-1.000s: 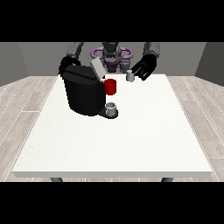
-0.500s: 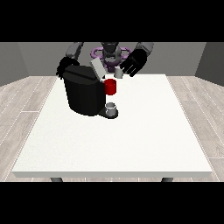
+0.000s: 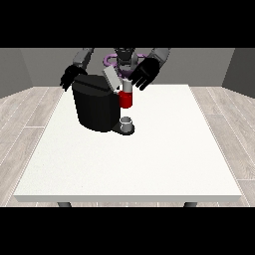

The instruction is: Insert the coffee pod into the coffee machine and close the lid

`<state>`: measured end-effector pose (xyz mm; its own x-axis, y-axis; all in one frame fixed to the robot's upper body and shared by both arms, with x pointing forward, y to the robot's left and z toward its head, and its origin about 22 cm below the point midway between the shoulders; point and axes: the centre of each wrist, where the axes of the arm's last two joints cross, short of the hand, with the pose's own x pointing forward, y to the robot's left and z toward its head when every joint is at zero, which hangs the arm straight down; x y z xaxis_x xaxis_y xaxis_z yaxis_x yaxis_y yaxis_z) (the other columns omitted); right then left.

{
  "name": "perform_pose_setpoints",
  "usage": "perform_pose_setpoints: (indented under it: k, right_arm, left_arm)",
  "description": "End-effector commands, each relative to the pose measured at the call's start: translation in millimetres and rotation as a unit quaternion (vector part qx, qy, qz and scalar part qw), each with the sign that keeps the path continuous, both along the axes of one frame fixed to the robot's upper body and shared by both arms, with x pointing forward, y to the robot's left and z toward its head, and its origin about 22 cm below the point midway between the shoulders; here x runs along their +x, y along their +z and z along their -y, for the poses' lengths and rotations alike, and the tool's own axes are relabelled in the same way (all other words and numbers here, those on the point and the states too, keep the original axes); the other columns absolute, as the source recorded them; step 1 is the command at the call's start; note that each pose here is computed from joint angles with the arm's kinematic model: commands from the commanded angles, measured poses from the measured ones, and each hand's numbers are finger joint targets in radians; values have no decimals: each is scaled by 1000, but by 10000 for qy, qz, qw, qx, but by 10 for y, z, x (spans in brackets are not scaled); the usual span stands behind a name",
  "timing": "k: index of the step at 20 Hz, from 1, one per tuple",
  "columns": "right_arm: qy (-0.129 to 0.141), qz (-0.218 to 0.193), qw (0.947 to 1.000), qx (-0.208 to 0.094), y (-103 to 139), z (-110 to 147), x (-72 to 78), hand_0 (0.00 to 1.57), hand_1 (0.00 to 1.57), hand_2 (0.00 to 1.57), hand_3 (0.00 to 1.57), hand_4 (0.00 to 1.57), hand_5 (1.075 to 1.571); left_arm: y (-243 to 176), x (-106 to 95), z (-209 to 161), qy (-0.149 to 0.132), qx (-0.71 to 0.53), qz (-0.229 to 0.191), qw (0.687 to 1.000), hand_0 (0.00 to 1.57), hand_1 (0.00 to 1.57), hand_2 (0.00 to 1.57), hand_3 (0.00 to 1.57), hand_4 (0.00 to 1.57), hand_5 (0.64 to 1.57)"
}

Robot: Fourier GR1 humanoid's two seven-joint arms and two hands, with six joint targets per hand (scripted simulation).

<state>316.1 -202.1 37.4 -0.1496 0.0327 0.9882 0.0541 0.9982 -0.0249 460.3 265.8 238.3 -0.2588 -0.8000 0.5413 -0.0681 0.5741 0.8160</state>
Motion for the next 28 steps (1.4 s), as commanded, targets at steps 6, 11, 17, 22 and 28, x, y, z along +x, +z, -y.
perform_pose_setpoints:
  k: [6,11,17,22,28]
  right_arm:
    - [-61,5,9999,151,24,121,-22,0,0,0,0,499,1571]
    - [-27,117,9998,128,-65,96,-10,0,0,0,0,513,1571]
    - [-169,406,9989,148,281,189,113,0,0,0,0,499,1571]
    - [-199,140,9995,181,-69,109,-4,0,0,0,0,448,1571]
    - [-20,94,9998,196,67,25,-11,0,0,0,0,446,1571]
  left_arm:
    - [9,-5,-115,-71,38,-49,10000,1316,1316,1328,1225,510,1571]
    - [40,25,126,-150,115,29,9998,1206,1206,1261,1187,504,1571]
    - [113,2,-110,-132,195,147,9996,1198,1198,1271,1200,505,1571]
    - [38,39,140,-107,204,-123,9997,1164,1164,1239,1182,492,1571]
    - [-123,50,98,-25,121,-278,9995,1249,1249,1282,1181,480,1571]
